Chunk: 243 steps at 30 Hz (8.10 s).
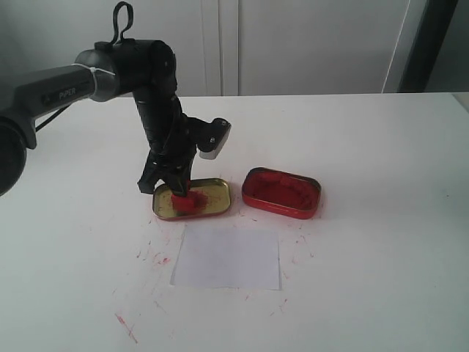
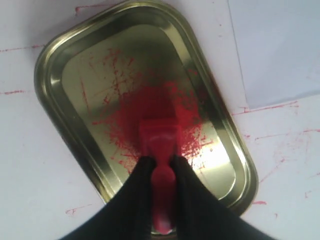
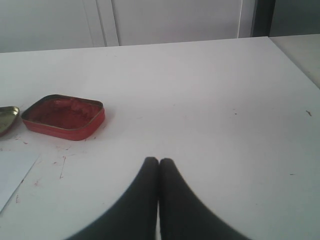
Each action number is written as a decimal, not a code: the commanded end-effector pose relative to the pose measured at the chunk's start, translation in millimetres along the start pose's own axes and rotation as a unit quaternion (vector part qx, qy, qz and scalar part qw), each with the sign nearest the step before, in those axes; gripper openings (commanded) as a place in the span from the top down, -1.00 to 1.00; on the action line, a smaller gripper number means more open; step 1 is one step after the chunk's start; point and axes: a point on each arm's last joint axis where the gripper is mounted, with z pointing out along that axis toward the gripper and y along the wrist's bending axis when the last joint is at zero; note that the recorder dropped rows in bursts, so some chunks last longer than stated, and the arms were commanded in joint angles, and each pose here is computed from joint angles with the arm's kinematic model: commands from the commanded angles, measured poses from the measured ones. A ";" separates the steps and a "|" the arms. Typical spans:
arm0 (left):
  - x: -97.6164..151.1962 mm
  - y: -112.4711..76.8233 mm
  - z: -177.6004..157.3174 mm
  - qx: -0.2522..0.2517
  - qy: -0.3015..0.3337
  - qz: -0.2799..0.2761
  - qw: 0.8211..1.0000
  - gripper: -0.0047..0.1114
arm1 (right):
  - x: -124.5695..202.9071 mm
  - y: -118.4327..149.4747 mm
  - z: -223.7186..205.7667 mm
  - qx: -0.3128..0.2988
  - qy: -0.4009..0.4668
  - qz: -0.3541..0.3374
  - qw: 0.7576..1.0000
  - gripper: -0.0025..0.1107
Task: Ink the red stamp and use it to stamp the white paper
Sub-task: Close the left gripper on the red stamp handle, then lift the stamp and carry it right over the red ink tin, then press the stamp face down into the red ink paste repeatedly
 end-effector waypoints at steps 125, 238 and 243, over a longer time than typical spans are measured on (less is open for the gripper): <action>-109.1 16.9 103.0 -0.049 -0.049 -0.073 0.995 0.92 | 0.5 0.0 0.1 -0.001 -0.004 0.001 1.000 0.96; -122.7 19.8 -26.6 -0.108 -0.042 -0.062 0.991 0.92 | 0.5 0.0 0.1 -0.001 -0.004 0.010 1.000 0.96; -122.7 20.0 -25.7 -0.106 -0.042 -0.071 0.991 0.92 | 0.5 0.0 0.1 -0.001 -0.004 0.010 1.000 0.96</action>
